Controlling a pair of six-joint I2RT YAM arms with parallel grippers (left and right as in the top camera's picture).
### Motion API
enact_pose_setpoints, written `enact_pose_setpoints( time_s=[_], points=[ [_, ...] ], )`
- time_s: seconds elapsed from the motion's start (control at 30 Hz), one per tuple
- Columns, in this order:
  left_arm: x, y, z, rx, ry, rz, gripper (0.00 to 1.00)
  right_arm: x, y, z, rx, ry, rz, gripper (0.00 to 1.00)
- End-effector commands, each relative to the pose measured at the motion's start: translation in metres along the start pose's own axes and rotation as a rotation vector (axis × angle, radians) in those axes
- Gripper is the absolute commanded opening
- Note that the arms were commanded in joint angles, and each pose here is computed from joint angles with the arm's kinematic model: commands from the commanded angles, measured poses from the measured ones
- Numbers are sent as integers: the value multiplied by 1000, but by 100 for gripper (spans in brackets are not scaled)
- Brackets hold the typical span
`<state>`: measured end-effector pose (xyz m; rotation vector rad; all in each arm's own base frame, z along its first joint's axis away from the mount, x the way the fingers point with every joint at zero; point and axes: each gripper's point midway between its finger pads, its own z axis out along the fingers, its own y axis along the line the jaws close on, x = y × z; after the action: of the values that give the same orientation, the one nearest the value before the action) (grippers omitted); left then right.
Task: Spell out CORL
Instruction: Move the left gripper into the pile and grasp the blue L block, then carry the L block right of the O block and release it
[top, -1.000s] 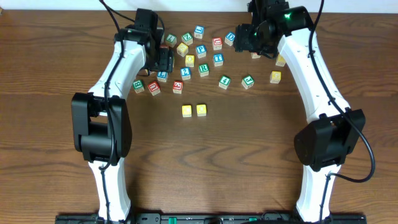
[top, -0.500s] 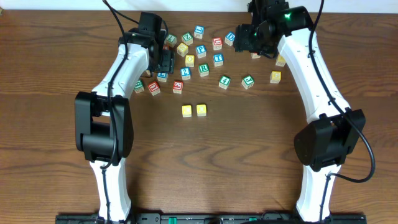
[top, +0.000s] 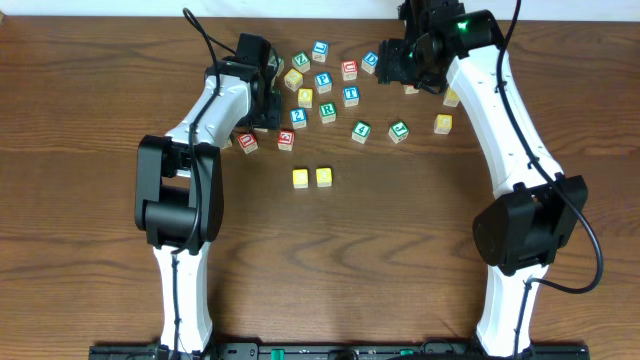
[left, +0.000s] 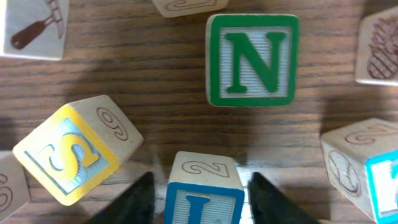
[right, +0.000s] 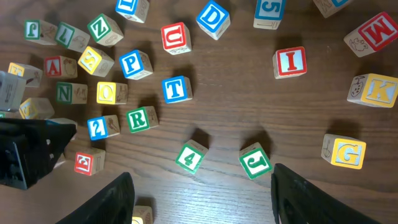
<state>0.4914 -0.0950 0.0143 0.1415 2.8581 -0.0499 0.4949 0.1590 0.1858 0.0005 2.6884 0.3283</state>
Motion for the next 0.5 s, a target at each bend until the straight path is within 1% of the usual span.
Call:
enact_pose_setpoints(
  time_s=[0.0, 0.1, 0.3, 0.47],
  points=[
    [2, 3, 2, -18, 6, -1, 40, 3, -1, 5, 7, 12, -16, 66],
    [1, 3, 2, -17, 3, -1, 33, 3, -1, 5, 8, 13, -17, 66],
    [-3, 2, -6, -15, -13, -5, 26, 3, -1, 5, 8, 13, -17, 66],
    [-15, 1, -32, -10, -71, -6, 25, 3, -2, 5, 8, 12, -23, 66]
  ],
)
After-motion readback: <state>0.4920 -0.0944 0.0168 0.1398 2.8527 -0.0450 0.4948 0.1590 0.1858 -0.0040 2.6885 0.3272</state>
